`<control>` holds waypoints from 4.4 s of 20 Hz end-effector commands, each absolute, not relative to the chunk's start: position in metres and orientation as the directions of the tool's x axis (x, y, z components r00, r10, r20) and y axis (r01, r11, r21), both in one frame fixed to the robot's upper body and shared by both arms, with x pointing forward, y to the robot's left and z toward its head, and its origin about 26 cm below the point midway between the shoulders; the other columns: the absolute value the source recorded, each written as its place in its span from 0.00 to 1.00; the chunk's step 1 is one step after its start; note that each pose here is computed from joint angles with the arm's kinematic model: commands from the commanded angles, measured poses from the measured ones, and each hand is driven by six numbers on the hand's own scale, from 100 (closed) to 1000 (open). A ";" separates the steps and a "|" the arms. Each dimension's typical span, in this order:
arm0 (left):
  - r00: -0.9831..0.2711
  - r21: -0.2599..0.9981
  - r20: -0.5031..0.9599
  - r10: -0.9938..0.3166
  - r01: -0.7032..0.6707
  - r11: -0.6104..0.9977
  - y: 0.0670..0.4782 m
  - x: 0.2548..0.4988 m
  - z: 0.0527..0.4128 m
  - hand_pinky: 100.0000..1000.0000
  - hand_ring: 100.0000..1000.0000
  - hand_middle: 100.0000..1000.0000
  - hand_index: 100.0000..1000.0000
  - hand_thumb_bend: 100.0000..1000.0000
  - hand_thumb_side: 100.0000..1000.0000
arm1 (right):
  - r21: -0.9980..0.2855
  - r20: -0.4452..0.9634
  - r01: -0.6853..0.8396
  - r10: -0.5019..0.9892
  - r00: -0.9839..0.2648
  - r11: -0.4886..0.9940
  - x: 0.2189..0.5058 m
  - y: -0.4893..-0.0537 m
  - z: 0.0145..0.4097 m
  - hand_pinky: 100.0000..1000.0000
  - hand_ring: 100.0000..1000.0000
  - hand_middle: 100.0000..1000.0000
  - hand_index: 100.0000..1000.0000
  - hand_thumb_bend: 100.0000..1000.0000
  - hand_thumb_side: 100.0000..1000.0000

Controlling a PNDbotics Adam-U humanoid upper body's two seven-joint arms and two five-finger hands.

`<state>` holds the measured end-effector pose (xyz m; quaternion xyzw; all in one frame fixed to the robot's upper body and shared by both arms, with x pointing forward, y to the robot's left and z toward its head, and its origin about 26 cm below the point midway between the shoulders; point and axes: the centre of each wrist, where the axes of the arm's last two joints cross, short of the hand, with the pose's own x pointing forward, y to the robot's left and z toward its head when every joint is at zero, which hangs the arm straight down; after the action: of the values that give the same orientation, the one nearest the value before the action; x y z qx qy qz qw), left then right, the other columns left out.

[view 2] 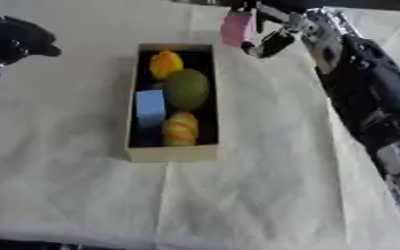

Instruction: Pick up objects on the table and place them in the box.

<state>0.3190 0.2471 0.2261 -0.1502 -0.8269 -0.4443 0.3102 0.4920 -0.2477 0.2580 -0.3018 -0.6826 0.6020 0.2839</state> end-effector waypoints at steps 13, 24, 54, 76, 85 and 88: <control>-0.776 0.653 0.631 -0.022 0.515 0.555 0.247 0.317 0.232 0.87 0.78 0.77 0.83 0.00 0.64 | -1.000 0.018 0.000 0.576 -0.817 0.031 0.461 -0.180 0.290 0.65 0.49 0.20 0.56 0.00 0.00; -0.773 0.651 0.634 -0.022 0.519 0.553 0.247 0.316 0.232 0.88 0.78 0.78 0.83 0.00 0.64 | -0.998 0.049 -0.067 0.598 -0.800 -0.008 0.469 -0.180 0.261 0.65 0.50 0.21 0.56 0.00 0.00; -0.766 0.651 0.642 -0.021 0.530 0.544 0.248 0.317 0.230 0.88 0.79 0.78 0.83 0.00 0.64 | -0.901 0.029 -0.211 0.432 -0.902 -0.380 0.472 -0.184 0.257 1.00 1.00 1.00 1.00 0.00 0.59; -0.771 0.659 0.637 -0.019 0.531 0.533 0.246 0.317 0.230 0.88 0.79 0.78 0.83 0.00 0.64 | -0.918 0.085 -0.234 0.417 -0.905 -0.321 0.470 -0.172 0.257 1.00 1.00 1.00 1.00 0.00 0.83; -0.770 0.659 0.638 -0.019 0.533 0.530 0.246 0.317 0.230 0.88 0.79 0.78 0.83 0.00 0.64 | -0.921 0.068 -0.217 0.413 -0.908 -0.325 0.471 -0.175 0.258 1.00 1.00 1.00 1.00 0.00 0.82; -0.769 0.658 0.638 -0.020 0.533 0.532 0.246 0.317 0.230 0.88 0.79 0.78 0.83 0.00 0.64 | -0.935 0.048 -0.188 0.418 -0.907 -0.300 0.468 -0.175 0.264 1.00 1.00 1.00 1.00 0.00 0.77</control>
<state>0.3185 0.2476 0.2238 -0.1584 -0.8195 -0.4533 0.3128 0.4705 -0.1720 0.2435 -0.1004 -0.5876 0.7626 0.2512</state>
